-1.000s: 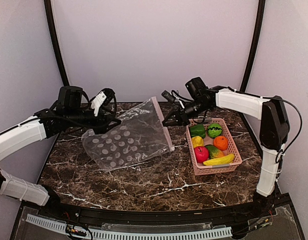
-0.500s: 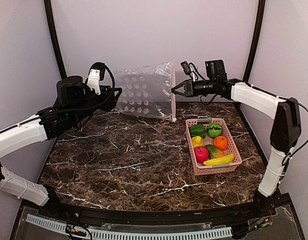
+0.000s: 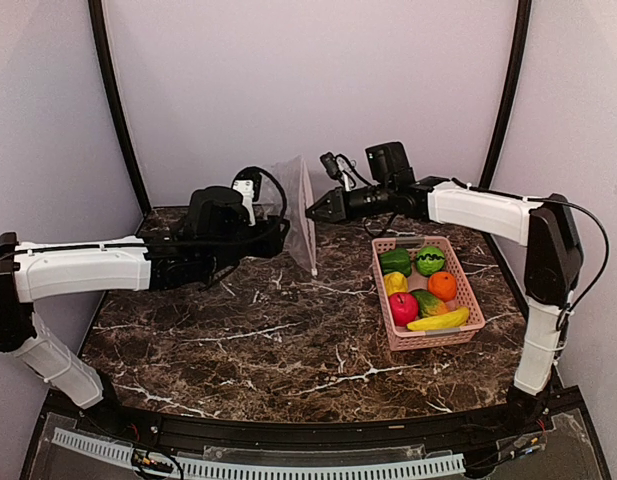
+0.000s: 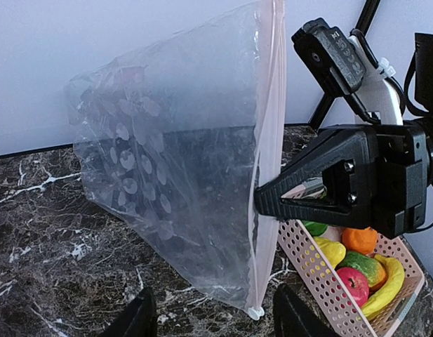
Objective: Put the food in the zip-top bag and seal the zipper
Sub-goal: Pass from the left arm to the right, then open the zipper food storage bag at the center of the board.
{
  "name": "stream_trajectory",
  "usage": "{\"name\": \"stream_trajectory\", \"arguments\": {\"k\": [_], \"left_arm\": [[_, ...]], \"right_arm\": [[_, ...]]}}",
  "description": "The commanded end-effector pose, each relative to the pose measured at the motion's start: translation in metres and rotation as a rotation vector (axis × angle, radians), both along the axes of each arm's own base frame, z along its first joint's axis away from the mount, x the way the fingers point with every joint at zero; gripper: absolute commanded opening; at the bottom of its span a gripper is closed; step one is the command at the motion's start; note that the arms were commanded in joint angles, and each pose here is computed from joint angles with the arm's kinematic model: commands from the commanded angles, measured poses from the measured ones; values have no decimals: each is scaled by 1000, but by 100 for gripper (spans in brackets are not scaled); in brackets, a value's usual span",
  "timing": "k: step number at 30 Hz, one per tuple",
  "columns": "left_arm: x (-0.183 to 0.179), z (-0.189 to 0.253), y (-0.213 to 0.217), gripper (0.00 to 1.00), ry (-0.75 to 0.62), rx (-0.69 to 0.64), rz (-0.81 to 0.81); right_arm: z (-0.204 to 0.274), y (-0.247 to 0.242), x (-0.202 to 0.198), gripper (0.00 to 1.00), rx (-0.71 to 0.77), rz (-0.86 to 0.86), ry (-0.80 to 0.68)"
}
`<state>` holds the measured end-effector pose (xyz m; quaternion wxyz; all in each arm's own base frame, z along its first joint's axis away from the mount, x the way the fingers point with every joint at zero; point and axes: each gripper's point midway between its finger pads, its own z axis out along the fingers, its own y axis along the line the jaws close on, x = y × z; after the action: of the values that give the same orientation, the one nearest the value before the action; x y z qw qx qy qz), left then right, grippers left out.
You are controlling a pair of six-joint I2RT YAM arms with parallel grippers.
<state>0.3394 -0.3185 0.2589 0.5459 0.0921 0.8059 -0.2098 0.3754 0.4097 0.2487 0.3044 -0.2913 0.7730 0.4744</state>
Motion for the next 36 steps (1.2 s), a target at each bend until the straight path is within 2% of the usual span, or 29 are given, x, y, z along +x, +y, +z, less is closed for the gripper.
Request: {"name": "stream_trajectory", "arguments": {"k": [1, 8, 12, 26, 30, 33, 36], "left_arm": [[7, 21, -7, 56, -10, -90, 31], [16, 12, -20, 51, 8, -66, 23], [21, 3, -14, 45, 18, -43, 76], [34, -14, -31, 40, 20, -9, 54], [40, -20, -30, 31, 28, -8, 69], [42, -24, -26, 17, 27, 1, 78], [41, -19, -16, 10, 12, 4, 102]], "right_arm": [[-4, 14, -3, 0, 5, -6, -16], [2, 24, -9, 0, 16, 7, -13], [4, 26, -11, 0, 18, 11, -10], [4, 26, -16, 0, 24, 31, -3], [5, 25, -17, 0, 24, 27, -6], [5, 24, -16, 0, 21, 24, -13], [2, 22, -13, 0, 7, 1, -16]]}}
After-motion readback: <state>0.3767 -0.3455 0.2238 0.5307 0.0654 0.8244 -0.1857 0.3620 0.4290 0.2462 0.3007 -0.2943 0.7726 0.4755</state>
